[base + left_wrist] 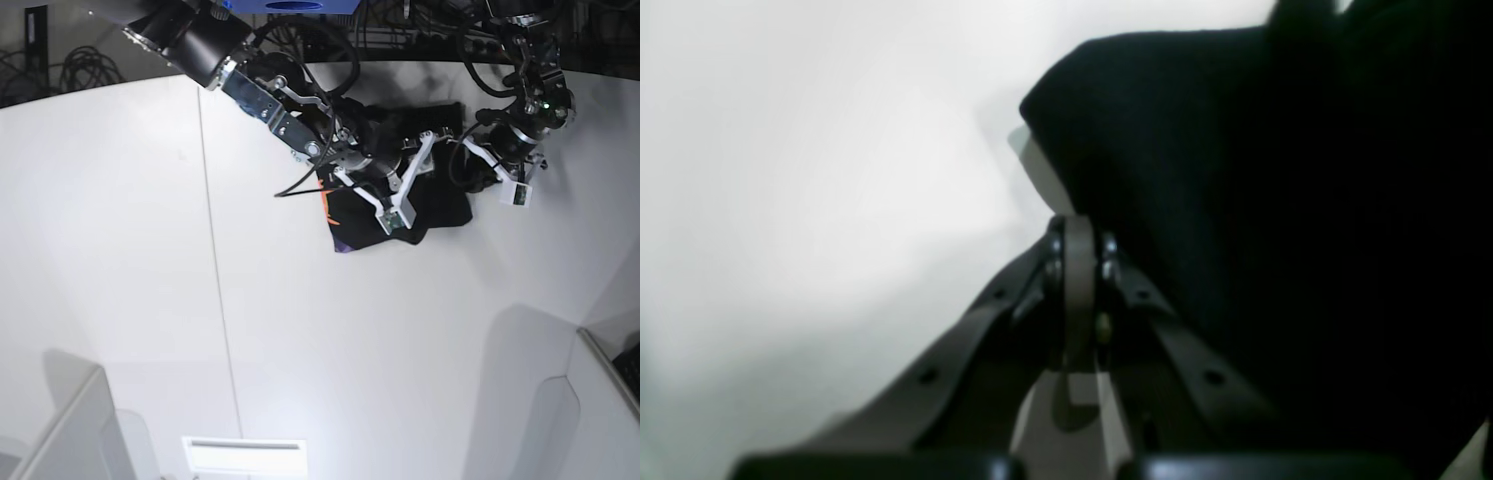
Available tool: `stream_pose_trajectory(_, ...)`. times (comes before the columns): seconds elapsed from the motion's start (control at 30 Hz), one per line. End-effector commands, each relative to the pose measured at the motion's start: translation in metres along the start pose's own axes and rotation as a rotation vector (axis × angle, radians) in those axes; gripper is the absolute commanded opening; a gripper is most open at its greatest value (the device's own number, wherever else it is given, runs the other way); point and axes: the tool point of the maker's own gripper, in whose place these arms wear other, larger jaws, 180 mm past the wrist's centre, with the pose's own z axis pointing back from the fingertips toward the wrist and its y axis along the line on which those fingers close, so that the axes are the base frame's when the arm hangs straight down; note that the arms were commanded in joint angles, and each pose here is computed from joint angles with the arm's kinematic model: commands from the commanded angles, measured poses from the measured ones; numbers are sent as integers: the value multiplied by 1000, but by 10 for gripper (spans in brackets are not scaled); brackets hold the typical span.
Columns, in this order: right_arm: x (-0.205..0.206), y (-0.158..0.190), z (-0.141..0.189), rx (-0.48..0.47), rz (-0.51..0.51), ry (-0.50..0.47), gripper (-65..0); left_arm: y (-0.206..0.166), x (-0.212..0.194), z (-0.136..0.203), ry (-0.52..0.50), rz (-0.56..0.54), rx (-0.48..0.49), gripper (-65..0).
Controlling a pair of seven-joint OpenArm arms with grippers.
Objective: Fold the T-shirt properly
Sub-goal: 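Press the folded stack with both grippers and release the right gripper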
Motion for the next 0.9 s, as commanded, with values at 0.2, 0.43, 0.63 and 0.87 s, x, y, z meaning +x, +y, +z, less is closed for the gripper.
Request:
stream_pose_trajectory(0.2, 15, 13, 4, 35, 13, -34, -299, 44, -31, 37, 115, 94, 105, -650)
stream_pose_trajectory(0.43, 17, 25, 2, 53, 34, -20, -297, 68, -22, 76, 76, 89, 144, -650)
stream_pose_trajectory(0.63, 18, 53, -6, 84, 187, 2, -300, 74, -17, 89, 56, 87, 166, -650)
stream_pose_trajectory(0.87, 10, 64, -22, 81, 252, 50, -297, 74, -19, 89, 60, 92, 166, -650)
